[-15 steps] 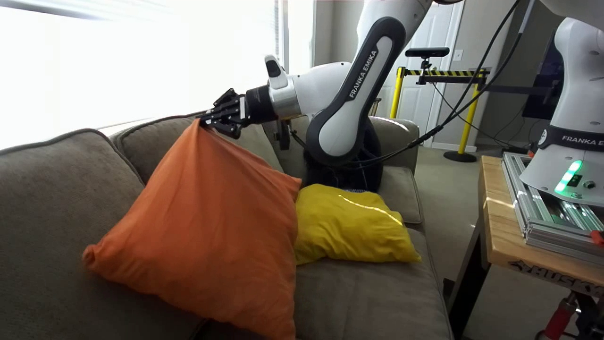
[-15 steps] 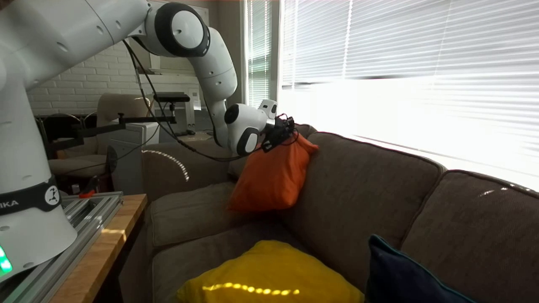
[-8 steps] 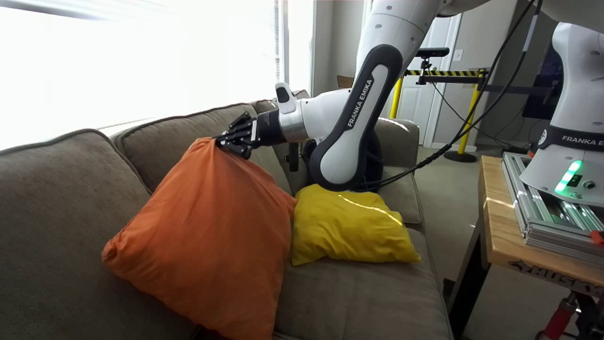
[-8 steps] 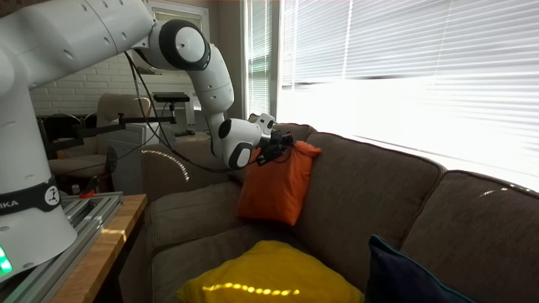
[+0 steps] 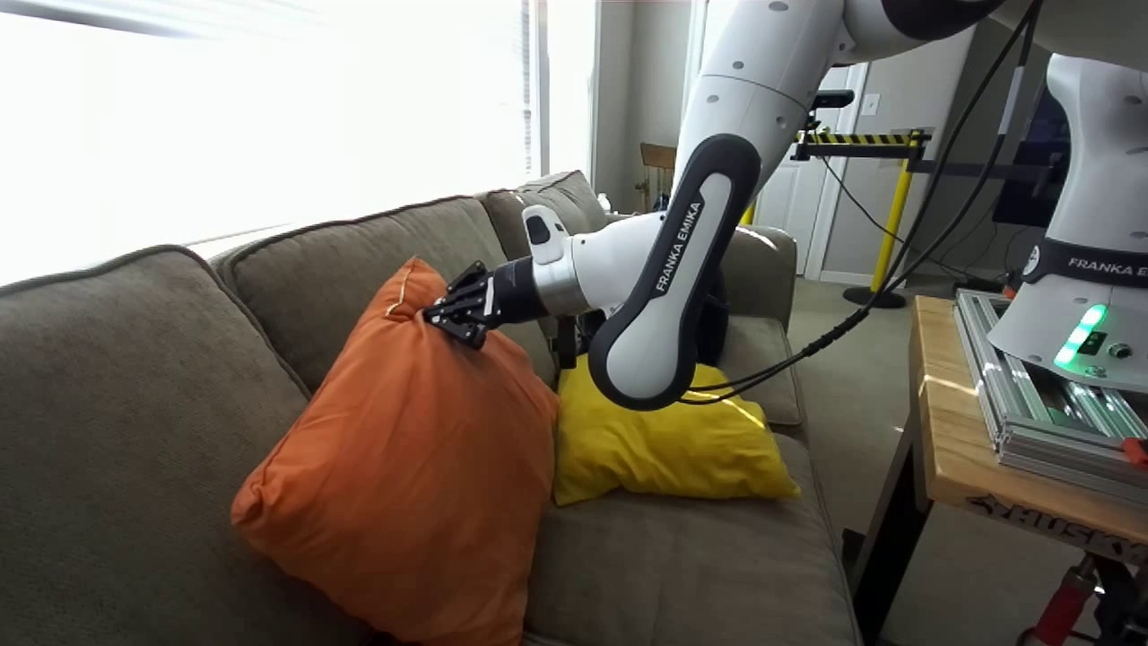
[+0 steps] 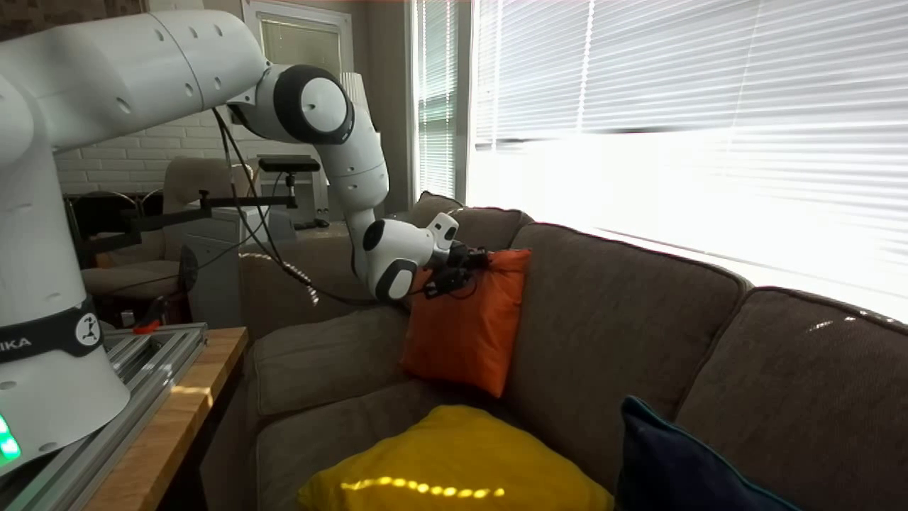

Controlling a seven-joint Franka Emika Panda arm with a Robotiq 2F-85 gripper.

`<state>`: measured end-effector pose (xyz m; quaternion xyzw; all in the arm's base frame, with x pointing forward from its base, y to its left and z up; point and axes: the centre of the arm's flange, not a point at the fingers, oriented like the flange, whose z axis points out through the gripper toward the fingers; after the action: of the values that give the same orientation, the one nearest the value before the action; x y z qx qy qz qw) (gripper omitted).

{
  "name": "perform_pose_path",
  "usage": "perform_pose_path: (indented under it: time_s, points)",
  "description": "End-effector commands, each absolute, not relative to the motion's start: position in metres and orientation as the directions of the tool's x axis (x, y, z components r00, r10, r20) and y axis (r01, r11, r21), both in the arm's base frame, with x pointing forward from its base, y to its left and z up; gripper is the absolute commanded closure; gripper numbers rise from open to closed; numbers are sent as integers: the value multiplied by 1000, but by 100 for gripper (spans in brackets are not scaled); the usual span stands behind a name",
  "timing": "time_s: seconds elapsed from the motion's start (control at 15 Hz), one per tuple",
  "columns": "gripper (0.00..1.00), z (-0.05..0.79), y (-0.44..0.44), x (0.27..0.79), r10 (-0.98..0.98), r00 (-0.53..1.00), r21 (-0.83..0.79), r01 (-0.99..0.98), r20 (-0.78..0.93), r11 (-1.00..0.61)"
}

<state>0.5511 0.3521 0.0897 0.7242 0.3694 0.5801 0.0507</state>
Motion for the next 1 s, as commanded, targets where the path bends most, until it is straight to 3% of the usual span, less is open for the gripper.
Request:
perform_pose_path:
  time_s: [0.0, 0.07, 0.2, 0.73, 0.93]
  points:
    - [71, 73, 356, 566, 585, 146, 476, 444, 798, -759]
    - [70, 76, 355, 566, 585, 153, 474, 442, 796, -761]
    - [58, 89, 356, 568, 579, 162, 469, 435, 799, -769]
    - [2, 160, 372, 561, 615, 78, 496, 516, 784, -698]
    - [0, 178, 376, 565, 642, 70, 510, 543, 764, -667]
